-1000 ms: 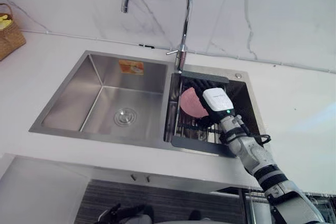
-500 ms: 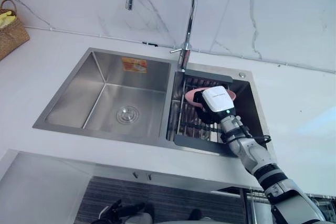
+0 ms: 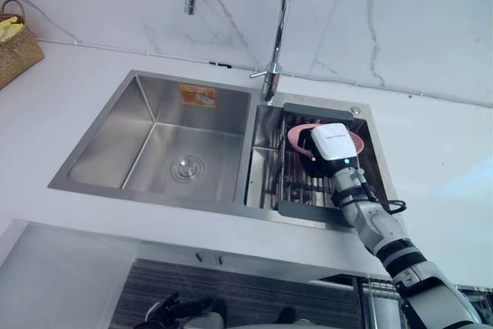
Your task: Walk over to the sink, pick up the cup, carry it to the dishwasher, place the cup inside the dishwasher, then close the dishwasher door
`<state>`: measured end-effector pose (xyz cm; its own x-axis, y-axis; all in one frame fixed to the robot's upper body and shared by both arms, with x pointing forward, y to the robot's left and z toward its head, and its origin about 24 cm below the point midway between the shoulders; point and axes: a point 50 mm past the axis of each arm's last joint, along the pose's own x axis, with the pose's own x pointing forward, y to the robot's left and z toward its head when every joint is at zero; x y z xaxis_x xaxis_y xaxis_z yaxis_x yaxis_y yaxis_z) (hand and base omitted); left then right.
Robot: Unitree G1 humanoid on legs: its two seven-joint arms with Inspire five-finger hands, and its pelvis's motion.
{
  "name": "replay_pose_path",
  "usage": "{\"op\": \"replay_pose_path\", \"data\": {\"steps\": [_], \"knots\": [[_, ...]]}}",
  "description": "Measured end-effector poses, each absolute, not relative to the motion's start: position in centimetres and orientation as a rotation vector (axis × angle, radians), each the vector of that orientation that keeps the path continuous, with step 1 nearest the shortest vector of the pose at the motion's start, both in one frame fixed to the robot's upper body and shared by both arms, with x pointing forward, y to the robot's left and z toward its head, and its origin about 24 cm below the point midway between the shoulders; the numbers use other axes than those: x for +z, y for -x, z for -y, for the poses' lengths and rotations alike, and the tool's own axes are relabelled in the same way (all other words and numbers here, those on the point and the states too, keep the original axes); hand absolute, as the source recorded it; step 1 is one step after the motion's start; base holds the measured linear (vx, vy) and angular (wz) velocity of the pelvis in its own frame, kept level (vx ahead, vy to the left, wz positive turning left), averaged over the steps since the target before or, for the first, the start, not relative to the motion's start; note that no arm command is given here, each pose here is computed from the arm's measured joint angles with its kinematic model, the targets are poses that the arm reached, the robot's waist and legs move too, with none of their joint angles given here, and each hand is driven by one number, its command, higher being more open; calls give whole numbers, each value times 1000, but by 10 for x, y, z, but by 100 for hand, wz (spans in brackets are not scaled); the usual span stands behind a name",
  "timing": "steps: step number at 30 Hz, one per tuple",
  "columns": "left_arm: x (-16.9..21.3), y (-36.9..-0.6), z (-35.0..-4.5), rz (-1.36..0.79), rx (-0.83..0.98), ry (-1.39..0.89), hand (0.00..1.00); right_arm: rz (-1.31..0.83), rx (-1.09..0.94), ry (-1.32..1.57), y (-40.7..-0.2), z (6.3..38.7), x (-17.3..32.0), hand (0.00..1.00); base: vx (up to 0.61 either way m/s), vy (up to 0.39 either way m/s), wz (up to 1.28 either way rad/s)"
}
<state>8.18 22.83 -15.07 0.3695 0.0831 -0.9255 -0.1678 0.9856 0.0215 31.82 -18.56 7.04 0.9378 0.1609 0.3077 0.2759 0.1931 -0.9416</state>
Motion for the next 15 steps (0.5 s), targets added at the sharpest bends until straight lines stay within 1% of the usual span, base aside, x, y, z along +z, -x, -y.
{"op": "replay_pose_path", "data": {"steps": [5, 7, 9, 13, 15], "knots": [[-151, -80, -227, -1193, 167, 91, 100, 528, -273, 1116, -316, 191, 126, 0, -9, -5, -20], [-152, -78, -228, -1202, 170, 93, 100, 616, -366, 951, -309, 198, 157, 0, 7, -7, -18], [-152, -77, -228, -1208, 171, 93, 100, 661, -417, 850, -304, 205, 173, 0, -5, -7, -17], [-154, -75, -228, -1221, 176, 96, 100, 665, -448, 684, -294, 212, 179, 0, -31, -7, -23], [-155, -74, -228, -1226, 178, 97, 100, 662, -454, 674, -289, 213, 177, 0, -34, -18, -18]]}}
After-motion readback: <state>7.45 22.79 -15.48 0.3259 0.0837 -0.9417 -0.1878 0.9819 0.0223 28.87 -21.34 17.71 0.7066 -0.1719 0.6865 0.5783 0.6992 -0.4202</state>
